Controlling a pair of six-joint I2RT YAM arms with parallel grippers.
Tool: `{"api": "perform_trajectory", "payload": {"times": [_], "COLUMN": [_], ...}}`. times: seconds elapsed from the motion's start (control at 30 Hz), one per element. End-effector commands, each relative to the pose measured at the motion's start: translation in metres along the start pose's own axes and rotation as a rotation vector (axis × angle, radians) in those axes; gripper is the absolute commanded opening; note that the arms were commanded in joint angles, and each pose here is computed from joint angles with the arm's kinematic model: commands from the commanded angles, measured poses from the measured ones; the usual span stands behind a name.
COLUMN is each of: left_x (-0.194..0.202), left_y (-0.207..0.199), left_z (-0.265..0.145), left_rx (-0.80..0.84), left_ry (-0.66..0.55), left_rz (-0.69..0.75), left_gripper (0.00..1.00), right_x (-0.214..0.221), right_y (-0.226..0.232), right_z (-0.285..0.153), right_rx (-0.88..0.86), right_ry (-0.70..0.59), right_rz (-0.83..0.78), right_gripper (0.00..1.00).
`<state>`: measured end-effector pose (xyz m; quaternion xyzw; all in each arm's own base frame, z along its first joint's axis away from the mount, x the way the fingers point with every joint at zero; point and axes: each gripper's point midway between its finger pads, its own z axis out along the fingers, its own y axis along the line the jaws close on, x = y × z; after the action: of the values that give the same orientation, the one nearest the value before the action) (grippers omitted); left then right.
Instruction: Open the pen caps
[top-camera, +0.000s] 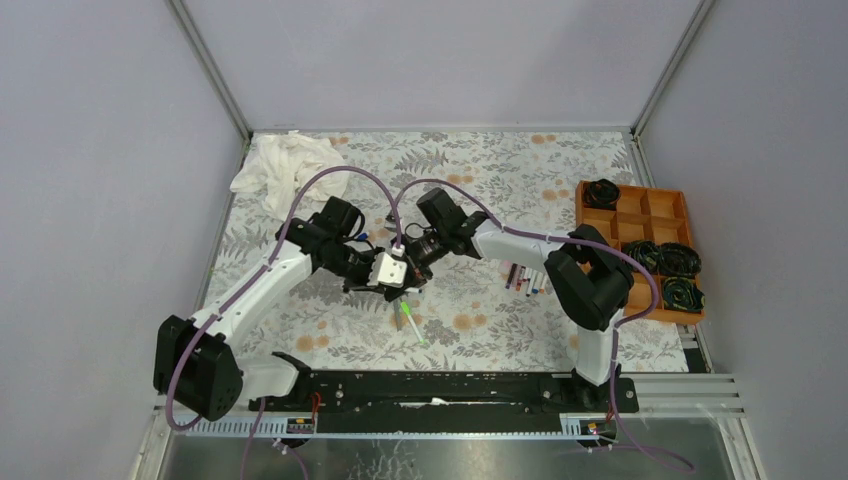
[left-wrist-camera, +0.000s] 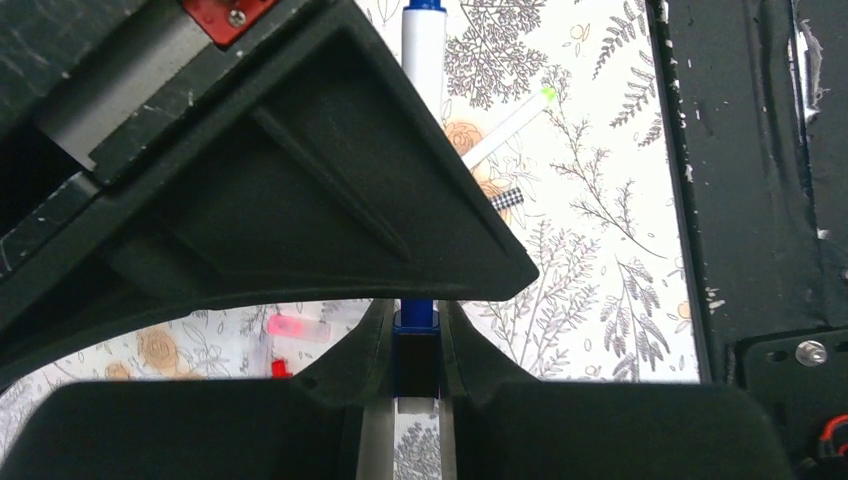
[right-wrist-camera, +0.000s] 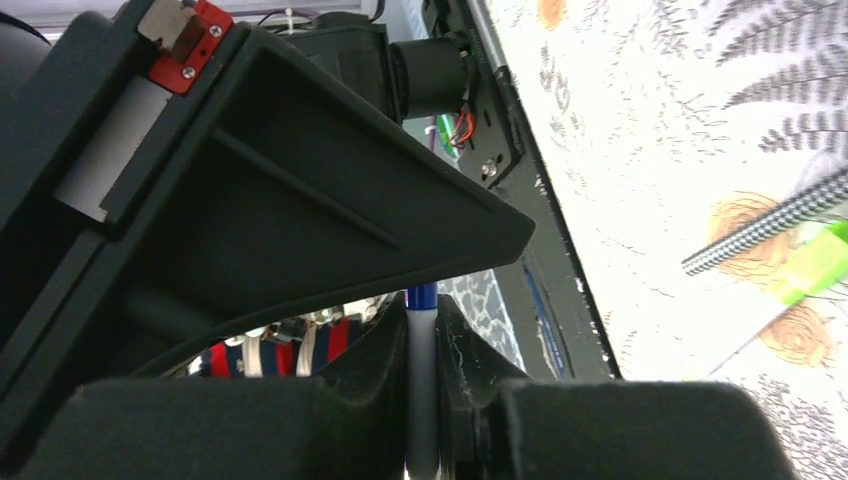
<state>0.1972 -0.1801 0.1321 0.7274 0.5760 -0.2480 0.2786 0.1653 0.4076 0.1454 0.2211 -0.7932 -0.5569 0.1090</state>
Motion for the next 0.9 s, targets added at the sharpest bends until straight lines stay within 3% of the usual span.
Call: {"api": "perform_trajectory", "payload": {"times": [0.0, 0.37, 0.63, 0.87], "left_x": [0.058, 0.113, 0.109, 0.135], "left_y": [0.01, 0.028, 0.033, 0.024], "left_z": [-0.02, -0.036, -0.044, -0.053], "left_rx": [-0.028, -0.081, -0.107, -0.101], "left_ry": [0.22, 0.41, 0.419, 0.456], "left_rz": [0.0, 0.031, 0.063, -0.026], "left_gripper": [0.0, 0.0, 0.0, 0.0], "right_x": [0.034, 0.059, 0.069, 0.082], "right_y": [-0.023, -0.037, -0.045, -0.042], "right_z": [-0.031, -0.048, -0.059, -0.085], "right_rx": [0.082, 0.172, 0.214, 0.265], "right_ry": [0.015, 0.001, -0.039, -0.117], "right_rz": [0.114, 0.131, 0.161, 0.141], "right_gripper": [0.0, 0.0, 0.0, 0.0]}}
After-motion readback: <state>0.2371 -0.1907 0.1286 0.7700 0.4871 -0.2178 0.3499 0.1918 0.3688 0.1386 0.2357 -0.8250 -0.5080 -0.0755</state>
